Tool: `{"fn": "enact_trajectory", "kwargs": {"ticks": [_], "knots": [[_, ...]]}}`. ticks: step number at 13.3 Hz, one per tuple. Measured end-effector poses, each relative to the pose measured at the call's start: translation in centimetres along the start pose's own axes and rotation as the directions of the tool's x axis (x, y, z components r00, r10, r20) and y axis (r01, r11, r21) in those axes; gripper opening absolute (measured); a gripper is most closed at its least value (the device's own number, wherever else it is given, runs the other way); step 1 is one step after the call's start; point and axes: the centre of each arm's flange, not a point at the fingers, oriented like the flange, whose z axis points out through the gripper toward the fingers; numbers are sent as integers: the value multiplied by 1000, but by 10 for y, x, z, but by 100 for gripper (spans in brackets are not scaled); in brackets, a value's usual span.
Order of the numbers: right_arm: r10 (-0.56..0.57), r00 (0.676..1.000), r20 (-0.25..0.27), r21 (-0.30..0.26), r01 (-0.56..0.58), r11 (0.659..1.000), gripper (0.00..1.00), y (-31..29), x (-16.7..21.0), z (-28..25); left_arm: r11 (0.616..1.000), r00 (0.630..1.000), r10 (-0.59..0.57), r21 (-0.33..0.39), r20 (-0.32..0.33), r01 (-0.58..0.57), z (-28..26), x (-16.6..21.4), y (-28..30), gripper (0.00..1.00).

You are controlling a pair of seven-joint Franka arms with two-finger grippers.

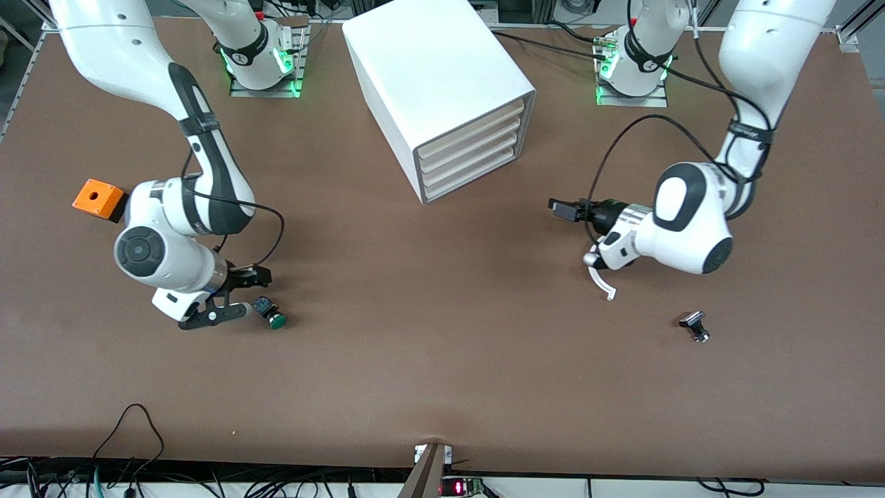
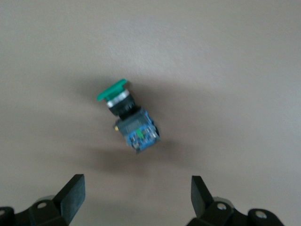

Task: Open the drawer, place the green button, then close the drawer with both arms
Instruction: 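Move the right gripper to the green button while the left gripper reaches the cabinet, then grasp the green button with the right gripper while the left gripper pulls the drawer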

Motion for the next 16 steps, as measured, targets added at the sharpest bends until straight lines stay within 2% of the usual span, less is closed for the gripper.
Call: {"fn": "enact_trajectory", "kwargs": {"ticks": [1,4,9,12,14,15,16], "knots": [[-21,1000,-16,-3,21,1000,100,-3,-2,11,998,999,45,-48,4,-45,19,3,0,100],[-156,988,-15,-7,155,988,100,-2,-10,29,973,989,146,-185,25,-138,76,-2,-8,100],[-287,958,-24,-17,287,958,100,5,-9,38,902,949,315,-313,2,-298,144,-18,-17,100],[-295,955,-41,-25,294,956,100,5,-7,43,888,948,317,-350,-1,-298,182,-25,-23,98],[-295,954,-48,-28,294,955,100,5,-6,47,886,949,315,-359,2,-293,196,-27,-17,93],[-295,954,-50,-29,294,955,100,5,-6,50,884,948,318,-364,5,-294,199,-29,-13,85],[-296,954,-52,-30,294,955,100,4,-6,51,880,946,323,-370,9,-297,203,-31,-8,85]]}}
